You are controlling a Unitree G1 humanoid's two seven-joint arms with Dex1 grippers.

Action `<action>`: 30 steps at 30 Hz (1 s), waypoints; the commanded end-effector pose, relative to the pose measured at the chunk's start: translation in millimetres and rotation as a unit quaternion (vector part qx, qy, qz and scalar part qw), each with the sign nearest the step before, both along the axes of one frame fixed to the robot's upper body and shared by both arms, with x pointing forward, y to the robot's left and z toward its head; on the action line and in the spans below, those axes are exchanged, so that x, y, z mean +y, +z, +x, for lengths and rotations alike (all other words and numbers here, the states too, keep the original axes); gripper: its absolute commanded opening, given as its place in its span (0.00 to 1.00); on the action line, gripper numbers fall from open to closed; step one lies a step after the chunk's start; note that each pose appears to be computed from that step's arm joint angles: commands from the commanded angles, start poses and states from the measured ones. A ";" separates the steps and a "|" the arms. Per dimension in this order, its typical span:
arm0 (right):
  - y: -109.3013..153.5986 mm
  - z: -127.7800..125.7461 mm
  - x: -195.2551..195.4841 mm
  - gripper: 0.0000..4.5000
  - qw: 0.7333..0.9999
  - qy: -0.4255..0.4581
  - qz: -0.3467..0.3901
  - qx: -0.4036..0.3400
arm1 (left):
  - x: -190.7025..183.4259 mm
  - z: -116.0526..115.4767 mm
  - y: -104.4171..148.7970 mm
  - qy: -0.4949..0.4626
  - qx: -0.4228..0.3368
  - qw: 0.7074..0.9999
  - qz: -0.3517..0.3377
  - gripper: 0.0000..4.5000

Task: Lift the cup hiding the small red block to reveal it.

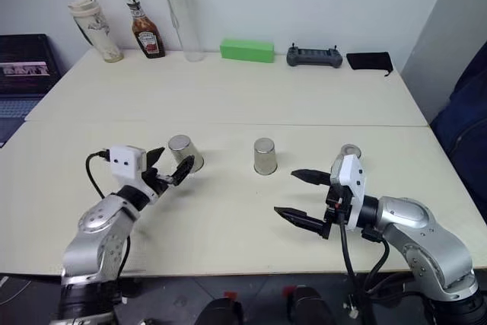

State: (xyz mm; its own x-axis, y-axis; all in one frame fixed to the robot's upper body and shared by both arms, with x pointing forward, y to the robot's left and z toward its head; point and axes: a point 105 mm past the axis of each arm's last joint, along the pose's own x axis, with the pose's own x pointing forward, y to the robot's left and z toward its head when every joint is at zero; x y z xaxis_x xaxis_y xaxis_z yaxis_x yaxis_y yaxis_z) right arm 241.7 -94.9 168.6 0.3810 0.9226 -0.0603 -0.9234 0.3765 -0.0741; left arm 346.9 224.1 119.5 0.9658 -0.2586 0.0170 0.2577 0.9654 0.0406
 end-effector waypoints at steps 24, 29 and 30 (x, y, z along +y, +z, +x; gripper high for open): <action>9.8 -2.0 -4.5 1.00 0.999 -0.031 0.006 -0.026 | 16.0 21.7 39.6 0.057 -0.085 0.995 0.012 0.61; 7.8 -2.7 -4.7 1.00 0.999 -0.030 0.008 -0.024 | 45.3 15.7 51.9 0.122 -0.082 0.989 0.022 0.61; 7.4 -2.7 -4.7 1.00 0.999 -0.030 0.008 -0.023 | 48.5 15.3 51.0 0.128 -0.079 0.988 0.024 0.61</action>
State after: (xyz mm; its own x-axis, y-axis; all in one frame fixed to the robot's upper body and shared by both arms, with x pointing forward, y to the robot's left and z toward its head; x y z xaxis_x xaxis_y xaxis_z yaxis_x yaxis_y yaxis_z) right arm 241.3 -99.4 168.0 0.4420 0.8951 -0.0583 -0.8960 0.4374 -0.0769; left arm 364.8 266.6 159.0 0.9901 -0.0371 0.1351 0.0239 0.9949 0.0976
